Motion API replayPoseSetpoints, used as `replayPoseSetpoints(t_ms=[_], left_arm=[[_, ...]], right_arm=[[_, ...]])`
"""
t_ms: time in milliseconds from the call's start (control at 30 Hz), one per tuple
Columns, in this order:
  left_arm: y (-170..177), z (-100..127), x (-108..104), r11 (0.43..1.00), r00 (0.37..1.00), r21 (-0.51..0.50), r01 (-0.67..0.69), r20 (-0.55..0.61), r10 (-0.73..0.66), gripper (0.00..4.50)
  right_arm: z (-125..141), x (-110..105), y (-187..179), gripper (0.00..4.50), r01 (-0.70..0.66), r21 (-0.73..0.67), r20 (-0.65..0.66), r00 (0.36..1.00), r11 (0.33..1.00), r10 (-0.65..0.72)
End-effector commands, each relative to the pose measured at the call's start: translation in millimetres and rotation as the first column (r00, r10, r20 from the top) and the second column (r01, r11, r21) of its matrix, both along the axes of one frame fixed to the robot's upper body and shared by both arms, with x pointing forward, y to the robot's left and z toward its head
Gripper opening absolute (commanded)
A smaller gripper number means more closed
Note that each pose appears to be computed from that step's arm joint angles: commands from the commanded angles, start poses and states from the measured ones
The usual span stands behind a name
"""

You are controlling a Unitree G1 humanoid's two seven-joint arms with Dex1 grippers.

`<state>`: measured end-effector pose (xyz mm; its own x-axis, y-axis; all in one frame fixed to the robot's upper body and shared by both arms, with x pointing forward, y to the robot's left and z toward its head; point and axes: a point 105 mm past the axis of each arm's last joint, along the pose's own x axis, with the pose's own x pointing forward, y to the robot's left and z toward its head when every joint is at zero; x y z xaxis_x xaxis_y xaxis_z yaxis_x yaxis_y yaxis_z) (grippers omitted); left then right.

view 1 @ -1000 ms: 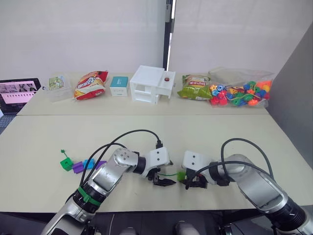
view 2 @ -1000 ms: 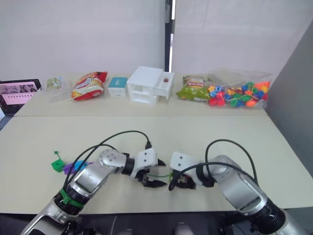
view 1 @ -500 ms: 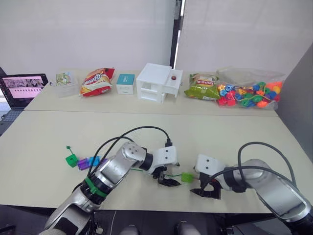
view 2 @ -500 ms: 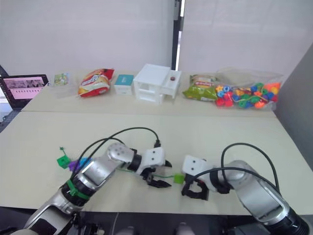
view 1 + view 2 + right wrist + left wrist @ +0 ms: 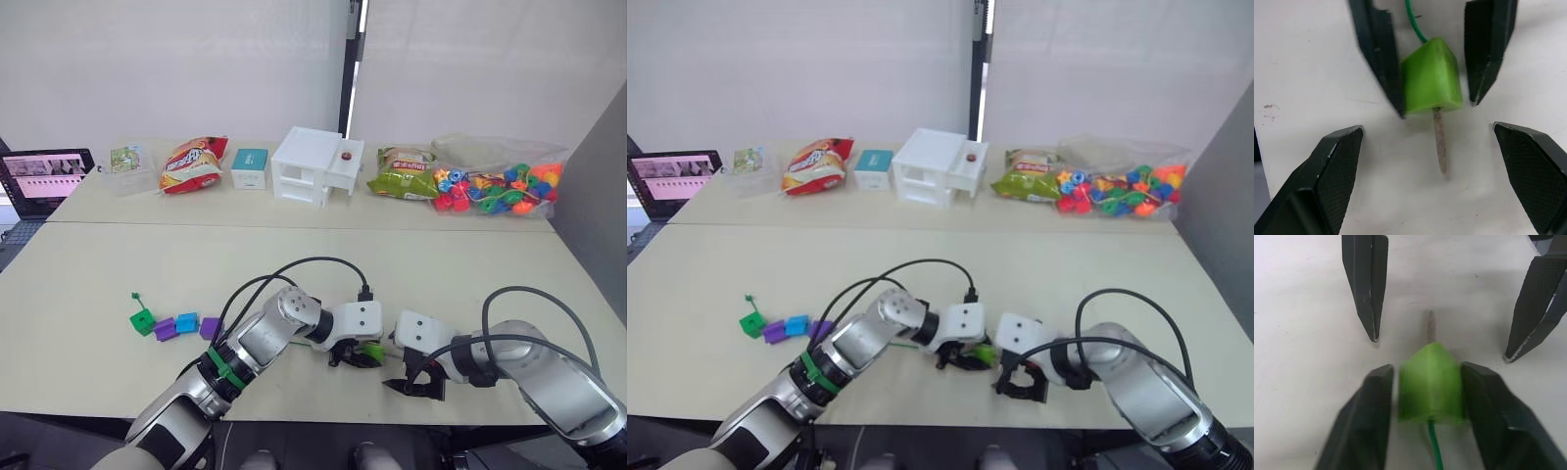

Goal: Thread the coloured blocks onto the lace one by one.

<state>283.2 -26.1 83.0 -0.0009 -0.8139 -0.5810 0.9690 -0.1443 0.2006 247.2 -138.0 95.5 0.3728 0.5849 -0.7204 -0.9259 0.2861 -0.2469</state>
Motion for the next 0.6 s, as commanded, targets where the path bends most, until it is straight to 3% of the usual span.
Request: replayPoseSetpoints(t_ms=[33,267,600], left_arm=[[8,-17,-10,0.997,0.999,0.067,0.028,-0.045,-0.025,1.3],[12,-15,-12,0.998,0.998,0.056,0.035,-0.045,-0.033,1.3],[12,-14,-11,0.998,0.999,0.05,0.03,-0.046,-0.028,1.3]], right_arm=[[0,1,-5,4.5,0.011,-0.014,-0.001,1.0,1.0,-0.011],[-2,6,-3,4.5,0.002,0.007,0.003,1.0,1.0,-0.002],[-2,13,-2,1.26,-0.045,-0.001,0.015,0.999,0.999,0.045]])
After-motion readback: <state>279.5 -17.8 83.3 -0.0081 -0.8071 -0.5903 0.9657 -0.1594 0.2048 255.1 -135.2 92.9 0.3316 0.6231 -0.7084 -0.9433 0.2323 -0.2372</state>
